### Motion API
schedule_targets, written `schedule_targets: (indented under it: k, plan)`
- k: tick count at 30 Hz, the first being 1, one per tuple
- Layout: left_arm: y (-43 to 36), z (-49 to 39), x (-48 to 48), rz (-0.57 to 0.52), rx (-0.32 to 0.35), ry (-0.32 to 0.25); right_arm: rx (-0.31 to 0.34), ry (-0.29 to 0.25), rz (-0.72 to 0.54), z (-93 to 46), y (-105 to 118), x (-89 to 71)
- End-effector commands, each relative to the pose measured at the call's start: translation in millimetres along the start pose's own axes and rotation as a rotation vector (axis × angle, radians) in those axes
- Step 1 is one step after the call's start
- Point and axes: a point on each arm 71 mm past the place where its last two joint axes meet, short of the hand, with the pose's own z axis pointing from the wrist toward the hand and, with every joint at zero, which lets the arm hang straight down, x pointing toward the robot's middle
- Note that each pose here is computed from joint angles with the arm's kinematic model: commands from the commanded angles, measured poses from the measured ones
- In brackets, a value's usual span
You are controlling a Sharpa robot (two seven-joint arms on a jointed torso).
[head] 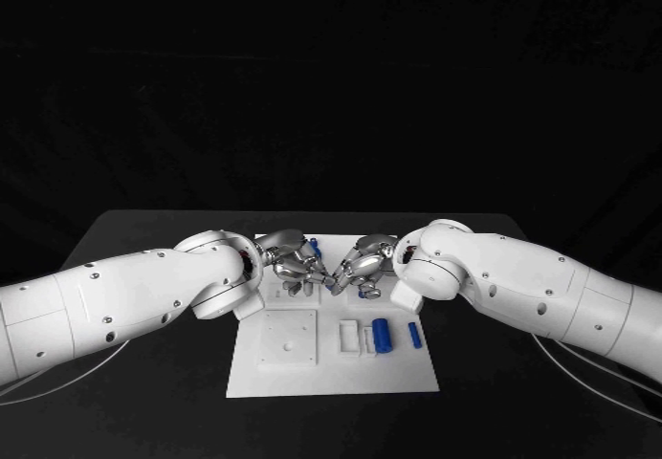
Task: Assemble the parts on the task board
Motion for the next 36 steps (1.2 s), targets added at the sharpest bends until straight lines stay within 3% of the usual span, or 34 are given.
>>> schedule_targets:
  k: [1, 36]
  plan:
    - [-12.1, 2.8, 7.3, -0.037, 0.058, 0.026, -0.045, 0.014, 0.027, 0.3, 9.2, 5.8]
    - [-7.4, 0.5, 11.5, 0.074, 0.020, 0.092, -0.041, 0.008, 0.080, -1.9, 1.0, 0.5]
